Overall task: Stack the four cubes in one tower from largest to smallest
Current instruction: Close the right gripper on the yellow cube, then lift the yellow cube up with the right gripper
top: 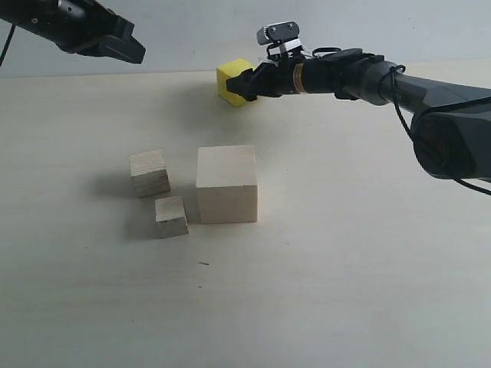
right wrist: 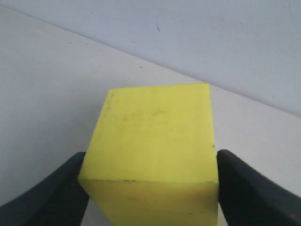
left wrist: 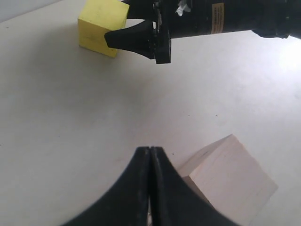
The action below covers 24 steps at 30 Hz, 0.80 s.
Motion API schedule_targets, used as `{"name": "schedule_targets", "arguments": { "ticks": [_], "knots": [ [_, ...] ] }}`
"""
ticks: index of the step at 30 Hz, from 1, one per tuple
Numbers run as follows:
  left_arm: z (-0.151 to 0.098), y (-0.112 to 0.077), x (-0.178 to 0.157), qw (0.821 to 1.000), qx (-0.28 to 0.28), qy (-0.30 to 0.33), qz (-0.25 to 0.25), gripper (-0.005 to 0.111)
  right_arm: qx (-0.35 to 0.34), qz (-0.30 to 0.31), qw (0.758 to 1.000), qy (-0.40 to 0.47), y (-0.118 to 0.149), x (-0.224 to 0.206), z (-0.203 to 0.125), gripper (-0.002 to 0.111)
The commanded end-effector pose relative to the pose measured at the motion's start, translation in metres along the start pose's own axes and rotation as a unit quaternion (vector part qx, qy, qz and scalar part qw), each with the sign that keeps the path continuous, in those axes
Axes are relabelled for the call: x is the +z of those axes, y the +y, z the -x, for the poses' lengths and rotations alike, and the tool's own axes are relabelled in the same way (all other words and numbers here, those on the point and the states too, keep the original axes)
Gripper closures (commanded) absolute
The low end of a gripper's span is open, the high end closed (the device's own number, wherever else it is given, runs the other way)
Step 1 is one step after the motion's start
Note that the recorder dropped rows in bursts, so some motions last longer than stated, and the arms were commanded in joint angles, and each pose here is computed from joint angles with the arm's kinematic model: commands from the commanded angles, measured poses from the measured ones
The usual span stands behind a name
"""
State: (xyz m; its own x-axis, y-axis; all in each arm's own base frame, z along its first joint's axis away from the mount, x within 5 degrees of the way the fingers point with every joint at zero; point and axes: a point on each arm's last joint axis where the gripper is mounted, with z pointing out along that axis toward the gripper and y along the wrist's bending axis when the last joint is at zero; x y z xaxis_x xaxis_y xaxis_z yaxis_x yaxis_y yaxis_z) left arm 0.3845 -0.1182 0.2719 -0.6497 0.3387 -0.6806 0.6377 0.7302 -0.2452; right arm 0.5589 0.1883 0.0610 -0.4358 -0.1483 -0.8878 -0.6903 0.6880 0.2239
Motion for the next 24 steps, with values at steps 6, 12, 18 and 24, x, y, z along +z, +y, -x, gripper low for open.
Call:
{"name": "schedule_targets", "arguments": {
  "ticks": [6,12,18,24],
  "knots": [
    [0.001,-0.003,-0.002,1.000,0.004,-0.002,-0.004,0.107,0.028,0.001,1.000,-0.009,0.002,-0.005,0.013,0.088],
    [0.000,-0.004,-0.002,1.000,0.005,0.002,-0.006,0.107,0.041,0.033,0.998,-0.027,0.007,-0.024,0.043,0.108],
    [0.000,-0.004,-0.002,1.000,0.007,0.004,-0.005,0.107,0.034,0.050,0.997,-0.046,0.000,-0.050,0.071,0.108],
    [-0.001,-0.004,-0.002,1.000,0.007,0.009,-0.010,0.107,0.057,0.100,0.993,-0.041,-0.018,-0.081,0.079,0.108]
  ]
}}
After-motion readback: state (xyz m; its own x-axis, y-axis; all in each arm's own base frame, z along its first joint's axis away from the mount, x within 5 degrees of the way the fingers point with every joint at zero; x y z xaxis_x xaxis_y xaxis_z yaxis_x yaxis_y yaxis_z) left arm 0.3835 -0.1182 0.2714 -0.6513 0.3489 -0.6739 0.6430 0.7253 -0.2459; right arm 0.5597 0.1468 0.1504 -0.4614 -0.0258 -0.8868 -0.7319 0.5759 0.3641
